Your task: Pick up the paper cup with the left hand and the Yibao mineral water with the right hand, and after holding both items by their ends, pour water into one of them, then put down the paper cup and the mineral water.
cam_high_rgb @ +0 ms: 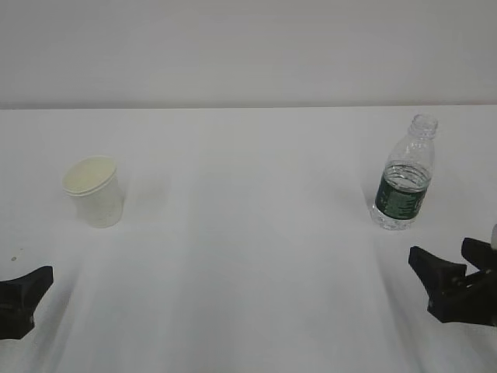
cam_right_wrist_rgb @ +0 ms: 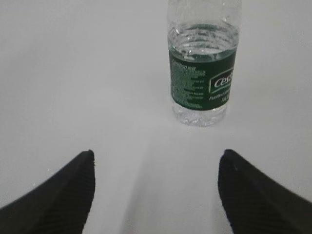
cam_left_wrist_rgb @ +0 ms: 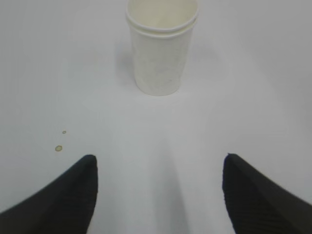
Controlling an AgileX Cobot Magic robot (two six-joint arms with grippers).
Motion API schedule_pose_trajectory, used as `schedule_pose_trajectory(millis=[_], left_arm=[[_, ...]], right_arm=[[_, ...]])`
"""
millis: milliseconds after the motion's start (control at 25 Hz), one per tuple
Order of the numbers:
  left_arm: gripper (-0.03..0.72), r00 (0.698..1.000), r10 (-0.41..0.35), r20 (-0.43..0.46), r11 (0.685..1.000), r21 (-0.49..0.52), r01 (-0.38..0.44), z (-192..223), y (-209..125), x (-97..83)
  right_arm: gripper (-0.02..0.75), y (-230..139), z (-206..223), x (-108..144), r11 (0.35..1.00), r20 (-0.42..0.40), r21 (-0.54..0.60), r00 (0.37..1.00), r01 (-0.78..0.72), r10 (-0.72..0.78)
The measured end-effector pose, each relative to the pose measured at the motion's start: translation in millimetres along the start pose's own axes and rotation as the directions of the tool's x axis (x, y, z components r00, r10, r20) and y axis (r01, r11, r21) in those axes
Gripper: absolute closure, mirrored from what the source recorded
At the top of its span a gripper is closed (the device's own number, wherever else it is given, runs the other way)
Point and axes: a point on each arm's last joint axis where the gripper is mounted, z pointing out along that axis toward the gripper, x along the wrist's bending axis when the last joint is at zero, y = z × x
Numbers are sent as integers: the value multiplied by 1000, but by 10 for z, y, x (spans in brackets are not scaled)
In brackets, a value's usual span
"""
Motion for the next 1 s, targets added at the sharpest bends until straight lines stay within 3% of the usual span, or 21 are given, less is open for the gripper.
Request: schedule_pose_trajectory(millis=[400, 1000], left_arm=[[158, 1000, 0, -2, 1000, 0, 0, 0, 0, 2], [179, 1000, 0, -2, 1000, -2, 0, 0, 2, 2]], right_arm=[[145, 100, 88, -106, 998, 116, -53, 992, -35, 41], [145, 46, 206, -102, 1000, 111, -14, 994, -10, 11]])
